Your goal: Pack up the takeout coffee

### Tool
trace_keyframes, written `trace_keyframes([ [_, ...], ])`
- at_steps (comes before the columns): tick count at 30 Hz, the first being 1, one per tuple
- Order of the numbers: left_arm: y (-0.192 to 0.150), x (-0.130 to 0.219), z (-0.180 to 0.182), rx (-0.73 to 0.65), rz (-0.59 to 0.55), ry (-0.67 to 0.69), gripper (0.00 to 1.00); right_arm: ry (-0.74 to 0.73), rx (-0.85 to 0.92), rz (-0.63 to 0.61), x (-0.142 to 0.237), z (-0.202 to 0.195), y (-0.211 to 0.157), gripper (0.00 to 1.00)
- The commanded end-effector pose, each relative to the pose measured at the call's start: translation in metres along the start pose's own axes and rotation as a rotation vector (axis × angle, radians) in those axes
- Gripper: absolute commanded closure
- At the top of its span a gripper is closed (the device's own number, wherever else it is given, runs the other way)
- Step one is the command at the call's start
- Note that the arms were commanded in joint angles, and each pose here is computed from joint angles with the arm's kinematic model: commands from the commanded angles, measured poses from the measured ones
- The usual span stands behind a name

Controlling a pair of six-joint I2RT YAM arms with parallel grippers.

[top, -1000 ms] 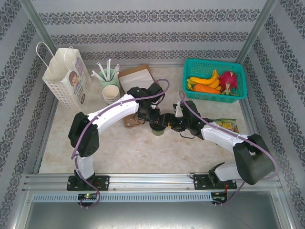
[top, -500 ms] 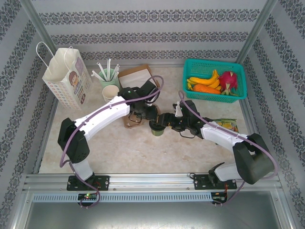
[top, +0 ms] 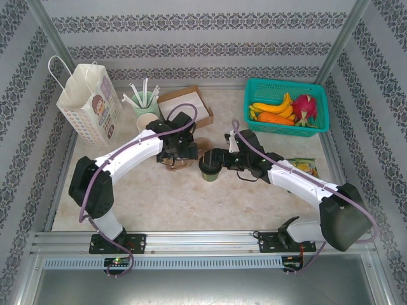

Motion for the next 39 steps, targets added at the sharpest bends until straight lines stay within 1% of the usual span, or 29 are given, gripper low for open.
trace_keyframes([
  [1,-0.006,-0.010,-0.002,0.034,0.049,-0.018,0.01,-0.082,0.063,-0.018,-0.003,-0.001,0.001,0.02],
  [5,-0.011,-0.017,-0.001,0.045,0.077,-0.016,0.00,-0.135,0.096,-0.020,-0.005,-0.002,-0.002,0.02],
  [10,-0.018,-0.029,-0.003,0.069,0.115,-0.049,0.00,-0.149,0.125,0.008,-0.012,0.000,-0.006,0.02],
  [16,-0.019,-0.031,-0.004,0.071,0.125,-0.063,0.00,-0.153,0.154,0.039,-0.019,0.005,-0.010,0.02],
  [21,-0.020,-0.031,-0.004,0.071,0.128,-0.065,0.00,-0.215,0.145,0.007,-0.021,-0.002,-0.007,0.02],
  [23,-0.020,-0.030,-0.004,0.070,0.125,-0.064,0.00,-0.236,0.135,-0.007,-0.020,-0.004,-0.005,0.05],
  [29,-0.020,-0.031,-0.005,0.070,0.130,-0.069,0.00,-0.297,0.131,0.031,-0.026,-0.018,-0.011,0.17],
  [35,-0.018,-0.031,-0.008,0.066,0.117,-0.097,0.00,-0.456,0.126,0.107,-0.031,-0.058,-0.028,0.27],
  [37,-0.015,-0.026,-0.010,0.061,0.091,-0.112,0.00,-0.485,0.141,0.114,-0.027,-0.060,-0.028,0.29],
  [39,-0.012,-0.021,-0.010,0.061,0.058,-0.127,0.00,-0.482,0.153,0.098,-0.022,-0.055,-0.025,0.29],
])
Point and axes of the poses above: each hand's point on the last joint's axis, 136 mm out from that joint toward the fingers, its own x axis back along the fingers, its own z axis along the line the jaws close on, y = z × x, the point moved 5 cm from there along x, back along the fingers, and after that the axes turned 15 degrees about -x, right-handed, at the moved point
